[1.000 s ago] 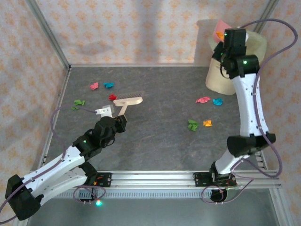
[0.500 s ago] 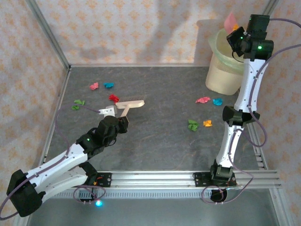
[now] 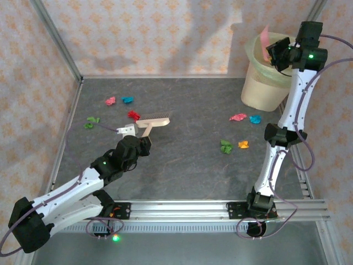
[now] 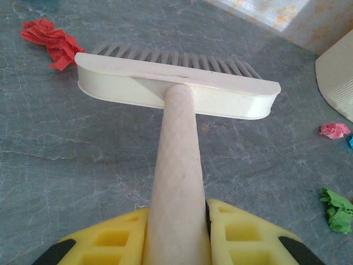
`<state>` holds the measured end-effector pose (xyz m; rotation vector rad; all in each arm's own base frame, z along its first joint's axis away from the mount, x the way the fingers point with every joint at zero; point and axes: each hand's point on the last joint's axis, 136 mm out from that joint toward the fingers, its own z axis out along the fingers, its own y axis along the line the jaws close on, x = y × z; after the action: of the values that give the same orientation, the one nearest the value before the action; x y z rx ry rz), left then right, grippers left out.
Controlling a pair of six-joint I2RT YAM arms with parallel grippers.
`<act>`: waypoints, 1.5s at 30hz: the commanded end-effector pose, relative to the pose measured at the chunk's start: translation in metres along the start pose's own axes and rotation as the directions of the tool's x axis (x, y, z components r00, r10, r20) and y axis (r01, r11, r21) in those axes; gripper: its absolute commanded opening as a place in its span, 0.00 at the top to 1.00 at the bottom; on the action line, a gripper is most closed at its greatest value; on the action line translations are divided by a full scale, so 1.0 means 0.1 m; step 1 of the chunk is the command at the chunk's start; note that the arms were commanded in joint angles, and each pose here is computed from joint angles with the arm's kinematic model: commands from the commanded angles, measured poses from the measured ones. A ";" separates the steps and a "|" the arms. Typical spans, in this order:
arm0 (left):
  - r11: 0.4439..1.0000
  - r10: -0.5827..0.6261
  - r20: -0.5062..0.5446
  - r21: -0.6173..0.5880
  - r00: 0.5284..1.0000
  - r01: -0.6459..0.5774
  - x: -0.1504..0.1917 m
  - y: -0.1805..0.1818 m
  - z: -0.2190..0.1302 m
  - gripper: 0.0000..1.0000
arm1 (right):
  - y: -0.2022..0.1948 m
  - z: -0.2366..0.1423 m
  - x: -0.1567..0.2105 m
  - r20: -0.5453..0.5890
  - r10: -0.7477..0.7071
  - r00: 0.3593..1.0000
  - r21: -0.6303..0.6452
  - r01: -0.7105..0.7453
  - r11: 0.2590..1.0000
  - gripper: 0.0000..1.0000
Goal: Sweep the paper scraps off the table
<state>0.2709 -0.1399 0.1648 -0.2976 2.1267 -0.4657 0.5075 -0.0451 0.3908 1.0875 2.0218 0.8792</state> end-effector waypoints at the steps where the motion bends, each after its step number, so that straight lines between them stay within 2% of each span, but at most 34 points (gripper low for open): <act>1: 0.999 -0.012 0.044 0.046 0.999 0.010 -0.15 -0.15 -0.04 1.00 | 0.10 -0.22 -0.07 0.001 0.031 1.000 -0.074 -0.031 0.997 1.00; 6: 0.999 -0.011 0.045 0.044 0.999 0.009 -0.15 -0.15 -0.04 1.00 | 0.14 -0.41 -0.05 0.030 -0.007 1.000 -0.075 0.010 0.997 1.00; 13: 0.999 -0.009 0.045 0.047 0.999 0.007 -0.16 -0.16 -0.04 1.00 | 0.29 -0.56 -0.06 0.005 0.037 0.999 -0.156 -0.036 0.987 1.00; 19: 0.999 -0.009 0.054 0.046 0.999 0.006 -0.18 -0.15 -0.07 1.00 | 0.24 -0.66 -0.17 0.018 0.114 0.993 -0.162 -0.110 0.981 1.00; 25: 0.999 -0.011 0.057 0.051 0.998 0.008 -0.19 -0.15 -0.08 1.00 | 0.17 -0.63 -0.31 -0.029 0.263 0.964 -0.180 -0.264 0.947 1.00; 35: 0.999 -0.009 0.055 0.052 0.998 0.006 -0.19 -0.16 -0.08 1.00 | 0.30 -0.68 -0.40 -0.077 0.387 0.919 -0.244 -0.394 0.886 1.00; 45: 0.999 -0.008 0.058 0.050 0.998 0.006 -0.19 -0.15 -0.09 1.00 | 0.55 -1.02 -0.39 -0.027 0.359 0.933 -0.330 -0.347 0.878 1.00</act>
<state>0.2705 -0.1402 0.1661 -0.2933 2.1239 -0.4703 0.4982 -0.0920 0.4318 1.4745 1.6922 1.3056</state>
